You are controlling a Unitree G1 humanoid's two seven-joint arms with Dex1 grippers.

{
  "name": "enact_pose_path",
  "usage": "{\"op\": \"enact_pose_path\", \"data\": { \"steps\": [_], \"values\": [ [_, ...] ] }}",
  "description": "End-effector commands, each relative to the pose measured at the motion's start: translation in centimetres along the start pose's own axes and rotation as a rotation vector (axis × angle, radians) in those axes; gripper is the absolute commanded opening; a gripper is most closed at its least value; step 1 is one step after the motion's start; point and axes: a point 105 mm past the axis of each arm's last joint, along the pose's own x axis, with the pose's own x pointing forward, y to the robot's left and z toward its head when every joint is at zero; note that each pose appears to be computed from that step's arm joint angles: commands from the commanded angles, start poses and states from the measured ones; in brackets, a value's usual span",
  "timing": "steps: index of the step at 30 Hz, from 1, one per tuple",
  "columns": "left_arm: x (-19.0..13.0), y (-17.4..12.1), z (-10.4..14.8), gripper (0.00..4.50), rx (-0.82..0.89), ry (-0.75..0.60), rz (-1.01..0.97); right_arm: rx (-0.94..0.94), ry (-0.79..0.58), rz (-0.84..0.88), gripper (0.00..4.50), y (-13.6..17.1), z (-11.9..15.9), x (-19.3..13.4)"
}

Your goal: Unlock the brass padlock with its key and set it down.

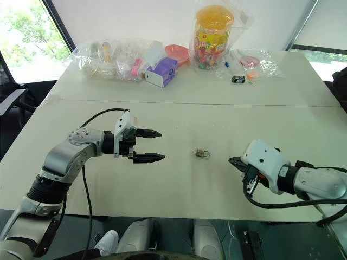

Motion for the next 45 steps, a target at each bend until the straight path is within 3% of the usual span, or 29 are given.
{"op": "enact_pose_path", "data": {
  "steps": [1, 11, 29, 32, 38, 39, 45],
  "values": [
    [-0.4, -0.4, 1.0, 4.46, 0.041, -0.01, -0.011, -0.04, -0.021, 0.007, 0.0, -0.1, 0.8, 0.0],
    [0.1, -0.8, 2.3, 4.46, 0.01, -0.048, -0.02, -0.052, -0.031, 0.022, 0.0, -0.4, 1.1, 0.4],
    [-0.1, -1.3, 2.0, 4.46, 0.015, -0.019, -0.018, -0.103, -0.08, 0.077, 0.0, -0.7, 2.0, 2.1],
    [-0.1, -1.4, 2.0, 4.5, 0.013, -0.02, -0.016, -0.099, -0.106, 0.095, 0.86, -1.0, 2.3, 2.8],
    [0.0, -1.6, 2.0, 4.5, 0.01, -0.022, -0.012, -0.094, -0.086, 0.216, 4.12, -1.0, 1.1, 6.0],
    [-0.1, -1.6, 2.0, 4.5, 0.009, -0.023, -0.01, -0.093, -0.086, 0.227, 4.44, -1.0, 1.0, 6.4],
    [-0.1, -2.5, 1.8, 4.5, 0.0, -0.021, -0.011, -0.04, -0.087, 0.259, 4.44, -2.4, -0.4, 9.2]
  ]
}}
